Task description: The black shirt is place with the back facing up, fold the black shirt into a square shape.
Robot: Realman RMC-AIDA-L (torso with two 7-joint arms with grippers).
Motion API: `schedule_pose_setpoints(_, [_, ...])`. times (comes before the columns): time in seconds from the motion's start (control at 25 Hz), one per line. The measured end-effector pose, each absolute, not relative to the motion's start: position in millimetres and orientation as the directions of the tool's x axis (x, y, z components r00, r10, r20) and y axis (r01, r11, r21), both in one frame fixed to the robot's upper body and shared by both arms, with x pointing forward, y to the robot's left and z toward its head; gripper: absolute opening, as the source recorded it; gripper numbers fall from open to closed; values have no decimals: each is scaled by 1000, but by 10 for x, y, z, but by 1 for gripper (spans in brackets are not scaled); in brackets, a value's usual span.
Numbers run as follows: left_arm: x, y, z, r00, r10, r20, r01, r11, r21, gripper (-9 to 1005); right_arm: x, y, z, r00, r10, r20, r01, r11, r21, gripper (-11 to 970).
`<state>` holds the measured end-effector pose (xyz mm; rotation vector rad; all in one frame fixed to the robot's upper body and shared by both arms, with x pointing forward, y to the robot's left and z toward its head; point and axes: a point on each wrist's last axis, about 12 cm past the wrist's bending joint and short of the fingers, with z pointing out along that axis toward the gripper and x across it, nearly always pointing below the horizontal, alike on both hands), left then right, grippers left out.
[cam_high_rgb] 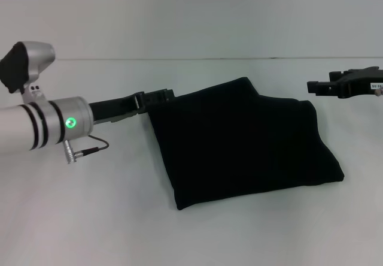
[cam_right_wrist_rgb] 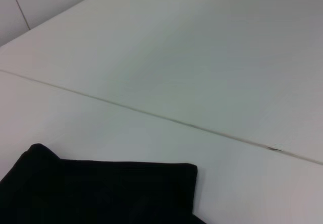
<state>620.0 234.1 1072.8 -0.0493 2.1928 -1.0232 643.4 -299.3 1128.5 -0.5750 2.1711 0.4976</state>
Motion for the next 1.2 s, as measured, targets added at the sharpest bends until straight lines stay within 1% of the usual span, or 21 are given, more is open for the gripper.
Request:
schedule_pose_setpoints(0.2, [6331, 2224, 10743, -740, -322, -591, 213, 721, -660, 910, 6427, -3002, 11278, -557, -241, -795, -559, 816, 144, 719])
schedule_pose_setpoints(0.4, [6391, 2226, 10687, -724, -307, -618, 175, 785, -594, 908, 6420, -3012, 11263, -558, -248, -792, -558, 818, 137, 719])
schedule_pose_setpoints(0.52, [6415, 2220, 10676, -717, -301, -629, 164, 804, -572, 906, 6414, -3019, 11256, -560, -248, -791, -557, 819, 137, 719])
schedule_pose_setpoints(0.92, [6459, 2011, 10707, -737, -233, -634, 216, 808, -548, 902, 6400, -3018, 11229, -560, -257, -787, -562, 816, 133, 719])
schedule_pose_setpoints(1.2, [6473, 2007, 10705, -734, -234, -637, 208, 816, -539, 899, 6400, -3008, 11224, -560, -258, -787, -563, 816, 133, 718])
